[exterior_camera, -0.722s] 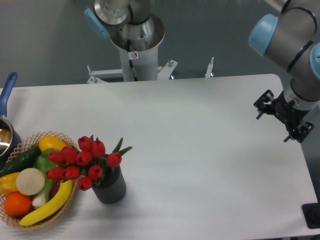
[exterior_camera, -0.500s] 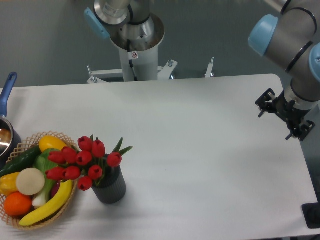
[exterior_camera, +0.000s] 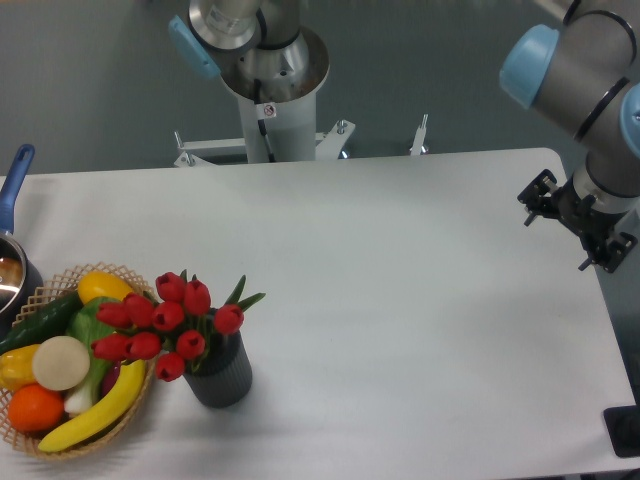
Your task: Pick up the flowers from the vase
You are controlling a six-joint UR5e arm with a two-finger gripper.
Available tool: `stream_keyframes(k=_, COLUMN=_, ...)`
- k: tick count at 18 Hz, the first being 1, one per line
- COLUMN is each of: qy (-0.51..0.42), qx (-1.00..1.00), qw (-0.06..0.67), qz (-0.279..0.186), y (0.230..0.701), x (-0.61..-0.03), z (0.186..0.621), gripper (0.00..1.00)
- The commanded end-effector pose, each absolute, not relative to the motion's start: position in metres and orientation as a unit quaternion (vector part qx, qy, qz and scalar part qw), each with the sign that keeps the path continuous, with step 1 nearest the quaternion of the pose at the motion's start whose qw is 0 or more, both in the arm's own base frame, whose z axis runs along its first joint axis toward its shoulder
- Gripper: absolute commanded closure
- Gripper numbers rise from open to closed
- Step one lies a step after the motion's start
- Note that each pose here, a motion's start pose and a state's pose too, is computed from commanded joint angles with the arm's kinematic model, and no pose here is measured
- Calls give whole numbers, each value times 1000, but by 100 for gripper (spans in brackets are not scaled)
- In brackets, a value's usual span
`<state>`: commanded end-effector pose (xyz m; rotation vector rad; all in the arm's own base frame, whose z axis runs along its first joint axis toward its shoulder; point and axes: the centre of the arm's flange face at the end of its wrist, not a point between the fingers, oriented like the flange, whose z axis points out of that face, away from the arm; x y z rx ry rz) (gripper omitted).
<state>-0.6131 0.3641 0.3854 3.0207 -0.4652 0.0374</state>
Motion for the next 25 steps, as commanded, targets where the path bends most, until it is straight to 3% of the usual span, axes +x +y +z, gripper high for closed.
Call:
stream_keyframes(k=5, qy=-140, qx=990, qw=21, qz=-9, y=384, x=-591, z=383, gripper=0)
stream_keyframes(k=16, qy=-140, qx=974, qw=-178, qz=30, y=398, x=-517, z=423, gripper=0)
stream_keyframes(k=22, qy=-158, qx=932, qw=-324, qz=32, y=415, x=-462, z=409, gripper=0)
stream_keyframes(k=25, qy=-121, qx=922, qw=-361, qz=63, y=417, x=-446, z=408, gripper=0)
